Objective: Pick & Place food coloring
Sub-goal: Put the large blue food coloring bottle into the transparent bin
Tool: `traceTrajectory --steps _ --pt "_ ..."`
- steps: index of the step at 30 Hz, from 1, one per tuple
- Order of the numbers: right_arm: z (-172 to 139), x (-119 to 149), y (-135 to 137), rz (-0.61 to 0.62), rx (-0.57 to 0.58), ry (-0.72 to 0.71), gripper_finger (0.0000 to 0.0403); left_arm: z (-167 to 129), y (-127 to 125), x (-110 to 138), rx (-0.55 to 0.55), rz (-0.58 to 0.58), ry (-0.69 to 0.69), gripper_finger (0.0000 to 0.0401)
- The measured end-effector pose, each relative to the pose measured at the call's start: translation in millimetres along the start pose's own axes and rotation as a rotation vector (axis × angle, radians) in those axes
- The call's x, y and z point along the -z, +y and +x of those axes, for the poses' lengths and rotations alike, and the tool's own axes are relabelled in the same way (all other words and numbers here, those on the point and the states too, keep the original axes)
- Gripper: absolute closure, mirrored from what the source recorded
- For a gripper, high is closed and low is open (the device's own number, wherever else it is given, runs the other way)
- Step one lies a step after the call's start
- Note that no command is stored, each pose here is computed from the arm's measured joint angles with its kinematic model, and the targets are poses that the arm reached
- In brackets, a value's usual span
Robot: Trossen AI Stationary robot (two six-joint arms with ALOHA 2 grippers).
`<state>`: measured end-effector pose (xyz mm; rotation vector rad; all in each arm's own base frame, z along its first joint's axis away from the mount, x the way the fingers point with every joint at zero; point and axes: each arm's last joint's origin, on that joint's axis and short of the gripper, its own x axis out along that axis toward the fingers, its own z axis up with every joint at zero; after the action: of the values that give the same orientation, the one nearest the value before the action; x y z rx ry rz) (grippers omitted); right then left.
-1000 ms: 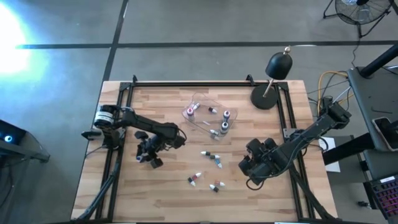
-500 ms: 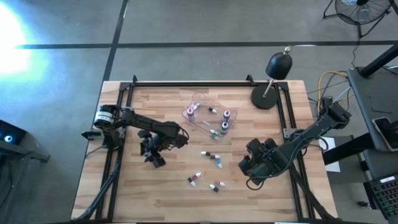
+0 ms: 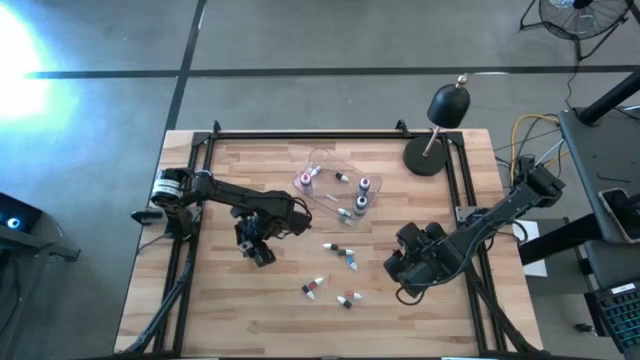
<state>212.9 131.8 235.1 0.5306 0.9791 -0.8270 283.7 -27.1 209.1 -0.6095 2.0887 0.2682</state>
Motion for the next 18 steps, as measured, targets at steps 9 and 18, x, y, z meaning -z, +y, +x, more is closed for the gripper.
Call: traceTrajectory --steps 9,18 --pt "0.0 0.1 -0.5 -0.007 0.005 0.001 0.0179 -24.5 -2.7 2.2 -0.138 -0.020 -0.186 0.0232" --pt "2.8 2.3 -2.6 -0.012 0.018 0.022 0.0179 -42.0 -11.8 8.5 -0.150 -0.093 -0.475 0.0232"
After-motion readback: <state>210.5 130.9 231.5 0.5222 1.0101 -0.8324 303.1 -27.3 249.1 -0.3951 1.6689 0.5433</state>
